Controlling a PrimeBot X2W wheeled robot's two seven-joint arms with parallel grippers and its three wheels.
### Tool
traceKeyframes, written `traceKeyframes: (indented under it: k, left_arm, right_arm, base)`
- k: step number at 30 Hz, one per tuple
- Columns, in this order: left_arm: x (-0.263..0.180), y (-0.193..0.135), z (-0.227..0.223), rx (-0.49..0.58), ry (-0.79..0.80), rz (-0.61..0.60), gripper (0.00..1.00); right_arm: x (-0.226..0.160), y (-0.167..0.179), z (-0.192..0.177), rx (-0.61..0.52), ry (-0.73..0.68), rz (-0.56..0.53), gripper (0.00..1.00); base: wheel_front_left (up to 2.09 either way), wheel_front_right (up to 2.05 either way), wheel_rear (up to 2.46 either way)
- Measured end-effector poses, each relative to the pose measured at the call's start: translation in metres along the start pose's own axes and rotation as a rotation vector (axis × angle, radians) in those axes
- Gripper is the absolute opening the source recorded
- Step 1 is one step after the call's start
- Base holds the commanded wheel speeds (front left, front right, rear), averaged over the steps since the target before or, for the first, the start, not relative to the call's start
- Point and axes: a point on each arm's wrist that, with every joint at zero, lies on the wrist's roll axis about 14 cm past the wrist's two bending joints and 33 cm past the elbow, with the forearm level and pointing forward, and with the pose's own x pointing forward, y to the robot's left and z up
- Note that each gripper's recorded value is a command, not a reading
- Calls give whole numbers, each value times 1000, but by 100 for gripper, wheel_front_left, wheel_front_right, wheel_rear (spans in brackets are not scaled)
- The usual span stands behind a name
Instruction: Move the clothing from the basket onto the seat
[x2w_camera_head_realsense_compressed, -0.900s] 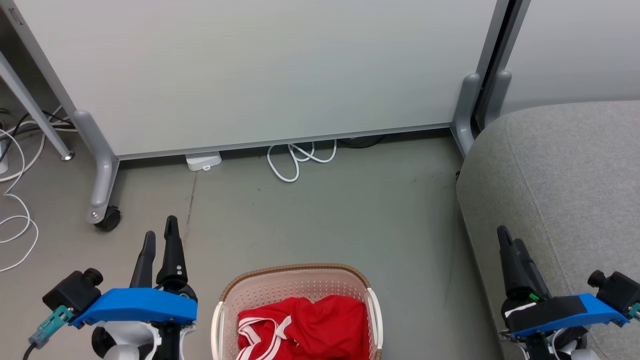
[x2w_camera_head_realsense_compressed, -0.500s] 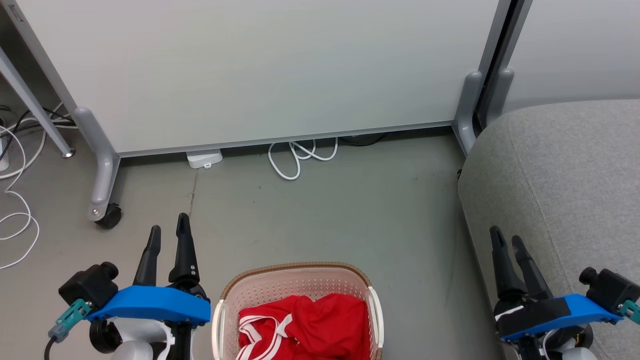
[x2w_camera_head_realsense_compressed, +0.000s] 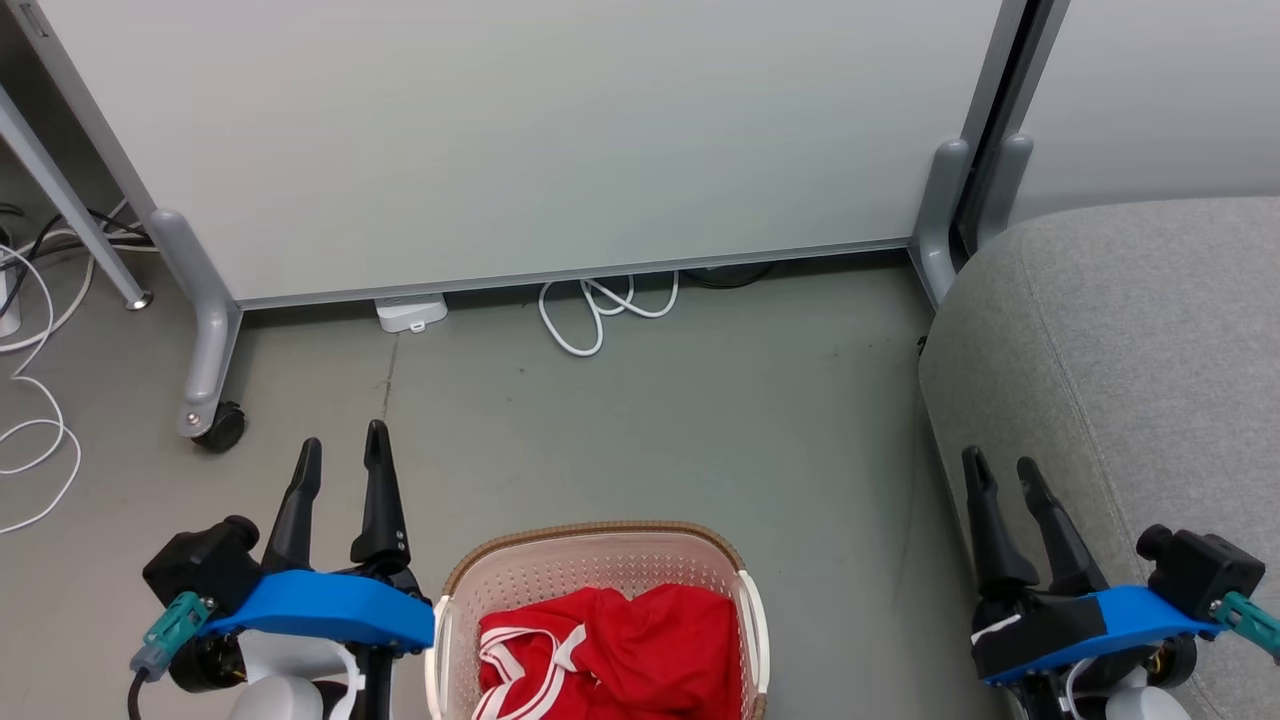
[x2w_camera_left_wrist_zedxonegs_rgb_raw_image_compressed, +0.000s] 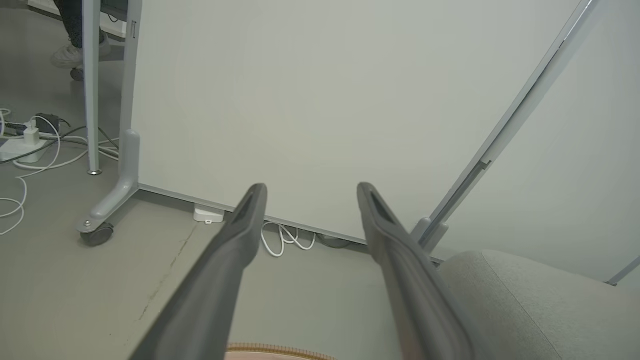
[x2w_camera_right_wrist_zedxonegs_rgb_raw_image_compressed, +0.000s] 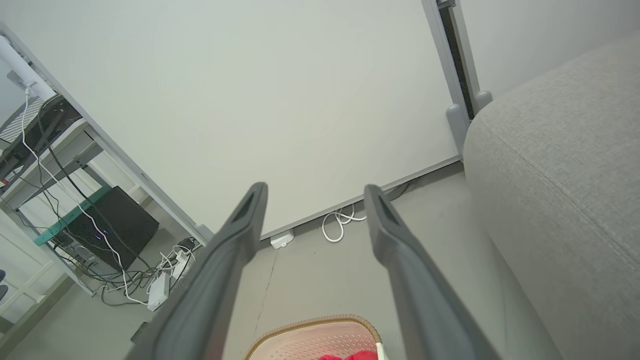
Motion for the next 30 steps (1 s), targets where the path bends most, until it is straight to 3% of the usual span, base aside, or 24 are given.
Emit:
traceKeyframes:
  k: [30]
  left_arm:
    - [-3, -12, -10, 215, -3, -90, 100]
  right_arm:
    - [-1, 14, -3, -272, -15, 73, 100]
  base:
    - [0, 0, 0]
